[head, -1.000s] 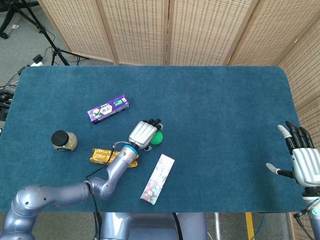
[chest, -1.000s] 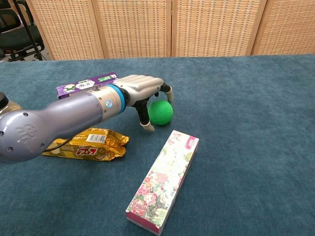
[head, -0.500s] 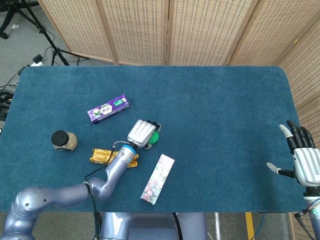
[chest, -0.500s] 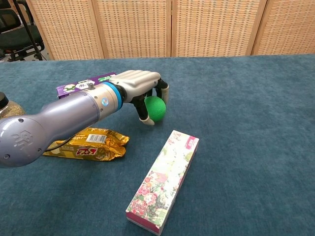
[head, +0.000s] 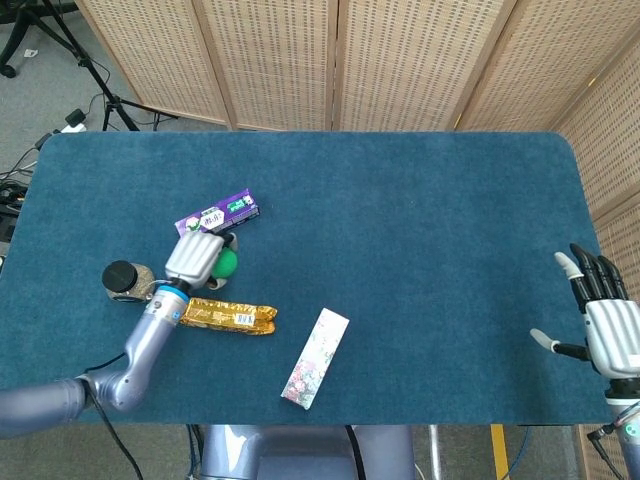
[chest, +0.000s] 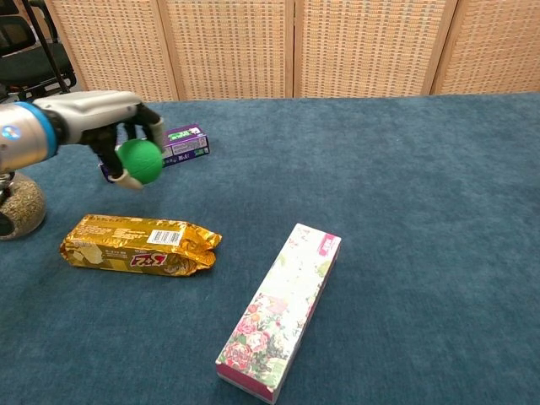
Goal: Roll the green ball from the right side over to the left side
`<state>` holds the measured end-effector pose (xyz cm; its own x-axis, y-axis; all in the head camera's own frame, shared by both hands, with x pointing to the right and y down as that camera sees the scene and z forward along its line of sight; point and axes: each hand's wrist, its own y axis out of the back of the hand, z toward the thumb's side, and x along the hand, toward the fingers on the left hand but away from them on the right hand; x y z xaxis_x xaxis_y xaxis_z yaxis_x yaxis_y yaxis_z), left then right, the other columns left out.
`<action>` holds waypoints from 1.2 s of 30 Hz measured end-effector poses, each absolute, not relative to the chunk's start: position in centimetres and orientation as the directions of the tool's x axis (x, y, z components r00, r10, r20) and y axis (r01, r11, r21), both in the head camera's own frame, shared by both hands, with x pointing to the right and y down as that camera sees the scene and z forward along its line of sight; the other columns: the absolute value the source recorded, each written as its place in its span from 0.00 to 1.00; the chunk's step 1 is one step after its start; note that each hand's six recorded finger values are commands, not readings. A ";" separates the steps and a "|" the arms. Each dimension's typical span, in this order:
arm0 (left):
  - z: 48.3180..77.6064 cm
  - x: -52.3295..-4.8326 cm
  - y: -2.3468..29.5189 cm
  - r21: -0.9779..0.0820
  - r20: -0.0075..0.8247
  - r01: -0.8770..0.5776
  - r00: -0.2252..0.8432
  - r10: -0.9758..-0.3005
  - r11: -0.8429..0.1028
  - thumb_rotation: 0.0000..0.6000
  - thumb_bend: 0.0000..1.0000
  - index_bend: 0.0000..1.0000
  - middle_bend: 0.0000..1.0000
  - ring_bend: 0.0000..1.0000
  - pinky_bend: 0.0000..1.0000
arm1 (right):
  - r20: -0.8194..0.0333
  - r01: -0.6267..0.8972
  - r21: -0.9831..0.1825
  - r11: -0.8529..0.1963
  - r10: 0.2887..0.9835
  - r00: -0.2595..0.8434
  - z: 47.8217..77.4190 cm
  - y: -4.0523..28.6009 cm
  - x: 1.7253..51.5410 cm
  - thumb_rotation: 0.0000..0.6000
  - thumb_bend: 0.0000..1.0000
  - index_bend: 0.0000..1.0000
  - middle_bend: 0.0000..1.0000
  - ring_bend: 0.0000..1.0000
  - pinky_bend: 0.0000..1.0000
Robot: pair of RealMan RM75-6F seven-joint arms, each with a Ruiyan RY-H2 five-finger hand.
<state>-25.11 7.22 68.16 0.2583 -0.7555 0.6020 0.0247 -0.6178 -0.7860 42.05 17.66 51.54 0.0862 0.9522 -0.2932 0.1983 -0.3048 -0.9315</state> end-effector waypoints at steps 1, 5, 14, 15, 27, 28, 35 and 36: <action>68.3 -26.0 7.4 -0.779 0.614 0.027 0.235 -0.753 -0.627 1.00 0.33 0.59 0.45 0.43 0.53 | -0.293 0.198 -0.932 -0.305 0.952 0.087 51.5 17.7 42.0 1.00 0.00 0.00 0.00 0.00 0.00; 68.9 -28.8 8.5 -0.752 0.652 0.018 0.167 -0.740 -0.659 1.00 0.33 0.60 0.45 0.43 0.53 | -0.294 0.194 -0.932 -0.306 0.952 0.091 51.5 17.8 41.8 1.00 0.00 0.00 0.00 0.00 0.00; 69.5 -30.3 8.7 -0.756 0.650 0.025 0.145 -0.746 -0.654 1.00 0.33 0.60 0.45 0.43 0.53 | -0.297 0.191 -0.932 -0.309 0.951 0.089 51.6 17.9 41.8 1.00 0.00 0.00 0.00 0.00 0.00; 69.6 -30.4 8.8 -0.754 0.652 0.026 0.142 -0.744 -0.656 1.00 0.33 0.60 0.45 0.43 0.53 | -0.297 0.191 -0.932 -0.309 0.951 0.088 51.6 17.8 41.9 1.00 0.00 0.00 0.00 0.00 0.00; 69.8 -32.4 9.9 -0.710 0.702 0.070 0.149 -0.696 -0.701 1.00 0.33 0.60 0.45 0.43 0.53 | -0.295 0.196 -0.932 -0.305 0.952 0.080 51.4 17.8 42.1 1.00 0.00 0.00 0.00 0.00 0.00; 69.8 -32.5 10.0 -0.709 0.703 0.073 0.150 -0.695 -0.701 1.00 0.33 0.60 0.45 0.43 0.53 | -0.294 0.197 -0.932 -0.304 0.952 0.079 51.4 17.8 42.1 1.00 0.00 0.00 0.00 0.00 0.00; 69.9 -33.7 10.2 -0.717 0.696 0.101 0.152 -0.702 -0.689 1.00 0.32 0.60 0.45 0.43 0.53 | -0.296 0.199 -0.931 -0.305 0.952 0.077 51.4 17.8 42.1 1.00 0.00 0.00 0.00 0.00 0.00; 69.9 -33.8 10.2 -0.719 0.694 0.105 0.152 -0.704 -0.687 1.00 0.32 0.60 0.45 0.43 0.53 | -0.295 0.199 -0.931 -0.305 0.952 0.076 51.4 17.8 42.1 1.00 0.00 0.00 0.00 0.00 0.00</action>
<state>-33.76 10.19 69.89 0.1516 -0.7037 0.6942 0.1054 -0.6868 -0.7192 42.12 17.77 51.36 0.0765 0.9523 -0.2953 0.1992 -0.3048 -0.9314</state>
